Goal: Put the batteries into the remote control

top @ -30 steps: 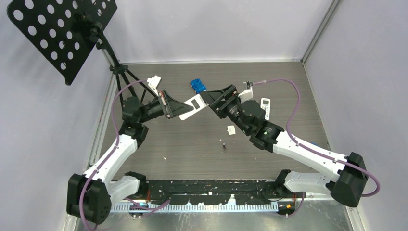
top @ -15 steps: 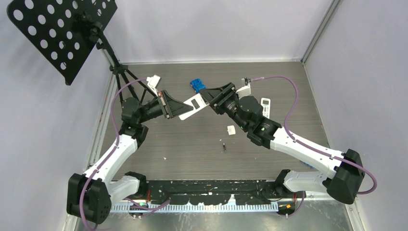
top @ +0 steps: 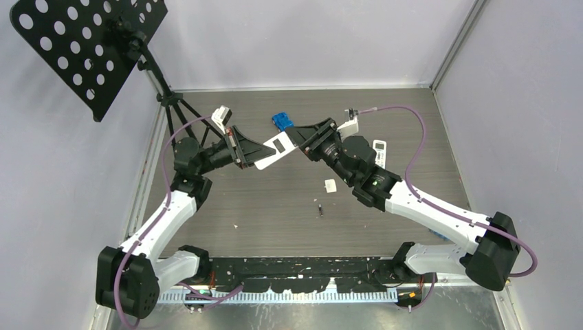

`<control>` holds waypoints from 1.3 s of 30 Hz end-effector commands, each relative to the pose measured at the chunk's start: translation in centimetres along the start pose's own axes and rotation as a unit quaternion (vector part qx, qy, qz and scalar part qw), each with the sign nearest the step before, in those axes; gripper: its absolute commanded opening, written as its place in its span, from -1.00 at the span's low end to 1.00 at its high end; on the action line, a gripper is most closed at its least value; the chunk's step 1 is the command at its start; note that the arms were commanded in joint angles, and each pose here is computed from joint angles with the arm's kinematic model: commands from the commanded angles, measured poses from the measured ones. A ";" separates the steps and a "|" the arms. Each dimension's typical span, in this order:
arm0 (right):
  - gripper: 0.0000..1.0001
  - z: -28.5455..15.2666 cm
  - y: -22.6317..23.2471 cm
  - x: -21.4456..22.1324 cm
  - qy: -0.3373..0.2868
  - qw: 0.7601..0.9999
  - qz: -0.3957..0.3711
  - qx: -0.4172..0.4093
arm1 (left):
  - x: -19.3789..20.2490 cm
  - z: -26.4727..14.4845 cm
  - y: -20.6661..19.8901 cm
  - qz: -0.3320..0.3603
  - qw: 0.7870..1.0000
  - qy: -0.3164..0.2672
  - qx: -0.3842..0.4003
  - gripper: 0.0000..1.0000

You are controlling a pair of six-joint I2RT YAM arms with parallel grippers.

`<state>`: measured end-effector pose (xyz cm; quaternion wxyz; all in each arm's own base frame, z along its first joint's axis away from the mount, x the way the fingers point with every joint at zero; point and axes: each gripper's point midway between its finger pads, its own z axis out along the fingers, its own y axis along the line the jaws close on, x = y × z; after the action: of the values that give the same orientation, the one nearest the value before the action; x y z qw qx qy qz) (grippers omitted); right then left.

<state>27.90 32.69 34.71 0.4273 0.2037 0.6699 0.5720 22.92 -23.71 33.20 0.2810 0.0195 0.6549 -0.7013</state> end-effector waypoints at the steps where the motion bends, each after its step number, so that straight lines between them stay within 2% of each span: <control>1: -0.63 0.5 1.8 0.0 0.001 0.999 -0.033 -0.035 | -0.9 0.3 -3.2 -0.027 0.999 0.000 0.026 -1.00; 5: -0.78 0.7 1.7 0.0 -0.002 0.997 -0.067 -0.047 | -1.2 0.4 -3.4 -0.073 0.997 -0.004 0.038 -1.00; 11: -0.76 0.7 1.1 0.1 -0.003 0.992 -0.112 -0.050 | -1.6 0.5 -3.6 -0.106 0.993 -0.012 0.059 -1.00; 12: -0.68 0.7 1.1 0.1 -0.004 0.992 -0.113 -0.049 | -1.6 0.5 -3.5 -0.105 0.993 -0.012 0.058 -1.00; 13: -0.52 0.6 1.1 0.0 -0.004 0.992 -0.113 -0.050 | -1.6 0.5 -3.3 -0.105 0.993 -0.013 0.056 -1.00; 16: 0.14 0.0 1.7 -0.4 -0.009 0.993 -0.099 -0.063 | -1.3 0.5 -2.3 -0.097 0.994 -0.010 0.039 -1.00; 17: 0.26 -0.3 2.0 -0.7 -0.012 0.993 -0.094 -0.068 | -1.1 0.5 -1.8 -0.085 0.996 -0.009 0.031 -1.00; 19: 0.39 -0.9 2.6 -1.2 -0.013 0.993 -0.085 -0.078 | -0.8 0.5 -0.8 -0.075 0.997 -0.005 0.012 -1.00; 24: 0.39 -2.0 3.4 -2.1 -0.003 0.993 -0.067 -0.094 | -0.3 0.2 0.7 -0.058 0.998 0.004 -0.010 -1.00; 27: 0.32 -2.5 3.1 -2.3 -0.003 0.993 -0.057 -0.101 | 0.0 0.1 0.8 -0.048 0.999 0.013 -0.010 -1.00; 36: -0.22 -1.8 1.4 -1.5 0.029 0.994 -0.065 -0.082 | 0.5 0.0 1.0 -0.025 0.999 0.030 -0.011 -1.00; 39: -0.33 -1.8 1.1 -0.8 0.049 0.992 -0.077 -0.083 | 0.5 0.0 1.0 -0.023 0.999 0.030 -0.011 -1.00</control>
<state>27.53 30.66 33.53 0.4498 0.1198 0.6784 0.5684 23.50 -23.95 31.76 0.2346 -0.0049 0.6713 -0.7031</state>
